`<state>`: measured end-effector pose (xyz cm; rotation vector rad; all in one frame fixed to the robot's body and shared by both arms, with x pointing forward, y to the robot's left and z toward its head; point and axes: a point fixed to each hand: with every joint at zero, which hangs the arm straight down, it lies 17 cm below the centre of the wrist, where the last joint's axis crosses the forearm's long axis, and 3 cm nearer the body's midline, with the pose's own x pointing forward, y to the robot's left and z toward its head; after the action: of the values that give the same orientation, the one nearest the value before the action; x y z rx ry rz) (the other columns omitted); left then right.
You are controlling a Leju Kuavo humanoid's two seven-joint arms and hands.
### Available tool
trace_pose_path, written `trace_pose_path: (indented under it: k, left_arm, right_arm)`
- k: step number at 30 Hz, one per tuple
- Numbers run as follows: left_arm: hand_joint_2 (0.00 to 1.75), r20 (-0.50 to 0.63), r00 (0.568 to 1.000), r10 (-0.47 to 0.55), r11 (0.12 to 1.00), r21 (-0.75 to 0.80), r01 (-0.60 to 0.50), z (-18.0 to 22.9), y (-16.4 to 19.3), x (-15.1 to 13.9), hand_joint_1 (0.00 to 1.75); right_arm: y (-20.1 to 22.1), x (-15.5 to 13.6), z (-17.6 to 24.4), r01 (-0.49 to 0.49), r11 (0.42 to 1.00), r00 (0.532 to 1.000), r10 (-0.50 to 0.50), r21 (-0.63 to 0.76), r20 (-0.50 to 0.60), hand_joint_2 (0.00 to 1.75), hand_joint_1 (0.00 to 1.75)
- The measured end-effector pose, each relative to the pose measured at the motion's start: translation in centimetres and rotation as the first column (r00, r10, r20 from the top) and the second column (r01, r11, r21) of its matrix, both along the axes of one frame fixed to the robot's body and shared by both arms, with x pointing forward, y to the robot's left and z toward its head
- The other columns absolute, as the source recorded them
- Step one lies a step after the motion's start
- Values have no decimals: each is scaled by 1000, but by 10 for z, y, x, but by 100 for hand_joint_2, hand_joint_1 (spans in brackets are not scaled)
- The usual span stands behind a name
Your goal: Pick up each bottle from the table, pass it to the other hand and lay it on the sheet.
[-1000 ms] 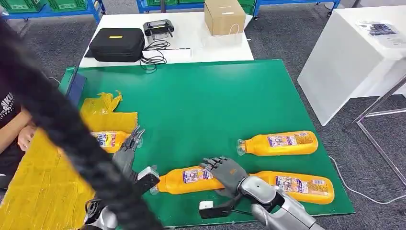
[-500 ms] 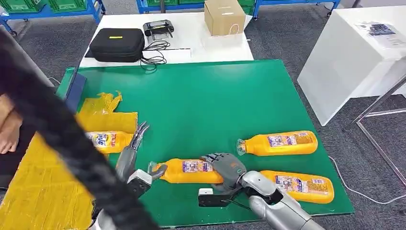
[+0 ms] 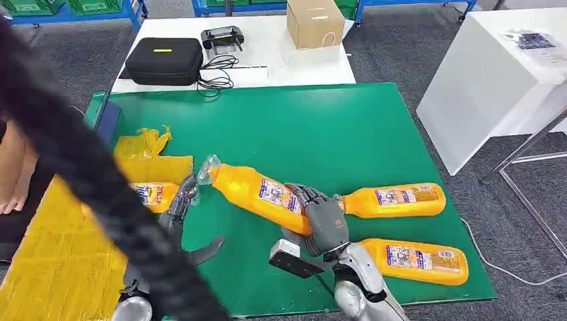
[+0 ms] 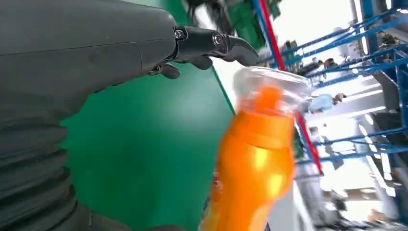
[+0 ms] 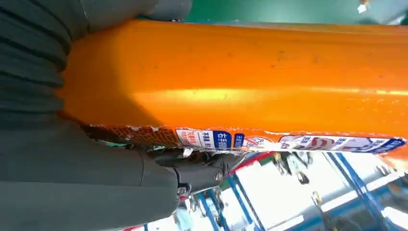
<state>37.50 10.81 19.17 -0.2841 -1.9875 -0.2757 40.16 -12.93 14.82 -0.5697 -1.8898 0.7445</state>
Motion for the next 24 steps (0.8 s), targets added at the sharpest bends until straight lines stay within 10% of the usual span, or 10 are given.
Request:
trace_pose_path:
  k: [14, 24]
  left_arm:
    - [175, -159, 979, -125, 946, -316, 69, -2, 15, 7, 0]
    - [175, -175, 963, -207, 914, -386, 126, 2, 4, 15, 0]
  right_arm:
    - [-4, 1, 16, 12, 989, 999, -17, 149, 33, 175, 175]
    - [76, -23, 4, -213, 963, 977, 215, 167, 5, 175, 175]
